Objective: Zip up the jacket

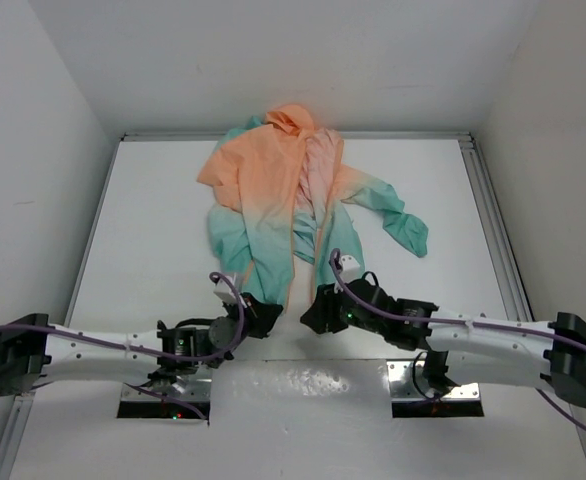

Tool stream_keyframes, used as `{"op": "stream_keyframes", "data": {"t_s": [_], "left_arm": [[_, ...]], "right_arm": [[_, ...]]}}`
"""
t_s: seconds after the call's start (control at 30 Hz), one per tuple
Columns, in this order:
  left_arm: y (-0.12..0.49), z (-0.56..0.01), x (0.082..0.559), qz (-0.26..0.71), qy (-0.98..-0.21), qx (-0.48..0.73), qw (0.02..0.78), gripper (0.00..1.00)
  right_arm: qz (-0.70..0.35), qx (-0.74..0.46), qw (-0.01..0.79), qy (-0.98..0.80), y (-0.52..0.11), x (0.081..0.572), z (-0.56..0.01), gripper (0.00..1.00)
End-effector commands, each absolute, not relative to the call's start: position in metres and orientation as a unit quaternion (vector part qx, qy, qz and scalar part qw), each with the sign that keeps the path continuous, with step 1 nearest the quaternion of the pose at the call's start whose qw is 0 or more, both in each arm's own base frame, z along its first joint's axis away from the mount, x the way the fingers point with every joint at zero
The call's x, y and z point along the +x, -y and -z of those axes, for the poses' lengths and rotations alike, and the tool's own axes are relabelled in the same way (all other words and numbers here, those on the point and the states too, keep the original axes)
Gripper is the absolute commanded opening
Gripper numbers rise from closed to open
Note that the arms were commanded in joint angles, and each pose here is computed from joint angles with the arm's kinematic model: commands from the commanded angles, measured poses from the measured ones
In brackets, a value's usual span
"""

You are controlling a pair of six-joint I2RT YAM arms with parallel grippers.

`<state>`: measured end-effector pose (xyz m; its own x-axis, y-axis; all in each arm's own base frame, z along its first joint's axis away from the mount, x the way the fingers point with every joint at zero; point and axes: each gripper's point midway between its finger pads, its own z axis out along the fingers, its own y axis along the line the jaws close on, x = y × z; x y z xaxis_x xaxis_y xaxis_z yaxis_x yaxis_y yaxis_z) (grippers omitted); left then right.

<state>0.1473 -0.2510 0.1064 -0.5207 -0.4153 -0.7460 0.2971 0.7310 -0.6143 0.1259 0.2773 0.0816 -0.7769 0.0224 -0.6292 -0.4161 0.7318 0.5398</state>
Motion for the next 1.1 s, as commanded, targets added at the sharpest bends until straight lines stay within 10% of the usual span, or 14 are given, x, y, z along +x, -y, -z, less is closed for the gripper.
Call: {"op": "stream_keyframes", "data": {"t_s": [0.0,0.63,0.93,1.07], "left_arm": [[0.260,-0.127,0.146,0.411,-0.765,-0.046,0.494,0.00],[0.267,-0.131,0.126,0.476,-0.745,-0.012,0.468,0.00],[0.268,-0.133,0.123,0.486,-0.740,-0.003,0.465,0.00],[0.268,-0.137,0.123,0.489,-0.735,-0.002,0.469,0.19]], "right_arm": [[-0.459,-0.091,0.332,-0.819,-0.318,0.129,-0.134,0.46],[-0.471,0.020,0.352,-0.808,-0.327,0.157,-0.127,0.33],[-0.478,0.039,0.364,-0.799,-0.323,0.161,-0.122,0.00],[-0.490,0.037,0.363,-0.792,-0.323,0.159,-0.126,0.00]]}}
